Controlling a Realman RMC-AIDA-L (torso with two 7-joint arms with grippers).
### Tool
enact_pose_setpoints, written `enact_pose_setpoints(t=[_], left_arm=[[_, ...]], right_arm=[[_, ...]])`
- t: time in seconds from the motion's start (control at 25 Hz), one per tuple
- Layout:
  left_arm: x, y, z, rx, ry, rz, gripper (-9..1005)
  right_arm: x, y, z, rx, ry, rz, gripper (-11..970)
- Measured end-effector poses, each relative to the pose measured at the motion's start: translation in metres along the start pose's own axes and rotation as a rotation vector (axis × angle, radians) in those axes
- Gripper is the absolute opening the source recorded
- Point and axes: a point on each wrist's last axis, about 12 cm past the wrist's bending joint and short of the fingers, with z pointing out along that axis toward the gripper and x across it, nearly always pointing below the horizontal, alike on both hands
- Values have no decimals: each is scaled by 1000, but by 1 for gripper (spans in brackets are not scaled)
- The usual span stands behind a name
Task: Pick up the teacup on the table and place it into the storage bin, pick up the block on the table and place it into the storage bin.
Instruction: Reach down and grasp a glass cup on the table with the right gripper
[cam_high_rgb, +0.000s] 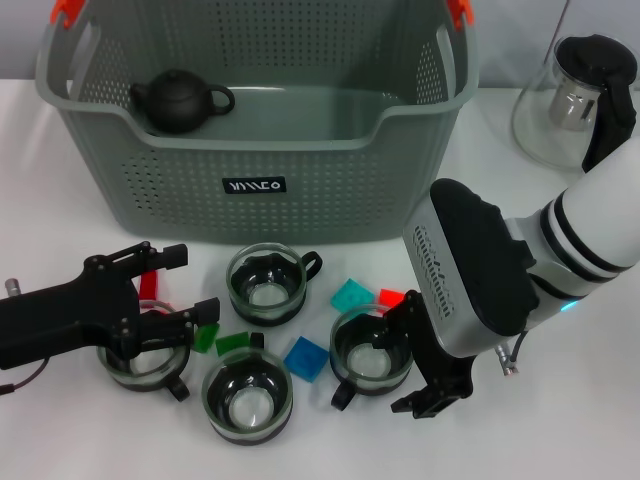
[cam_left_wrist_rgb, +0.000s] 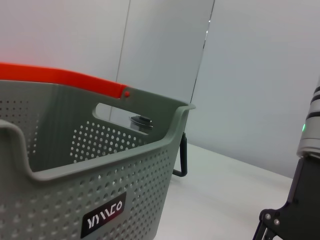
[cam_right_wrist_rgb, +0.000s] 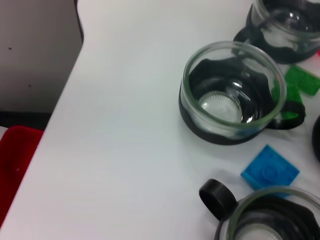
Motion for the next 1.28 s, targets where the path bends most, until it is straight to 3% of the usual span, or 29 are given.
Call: enact_pose_setpoints(t=[0.76,0.88,1.28], left_arm=[[1,0,0,-10,-9,-9,866],[1,0,0,-9,-9,-9,866],[2,1,0,-20,-5,-10,865]], right_arm=[[-1,-2,16,34,34,16,714],[0,-3,16,34,46,15,498],[-1,-1,15,34,52,17,287]])
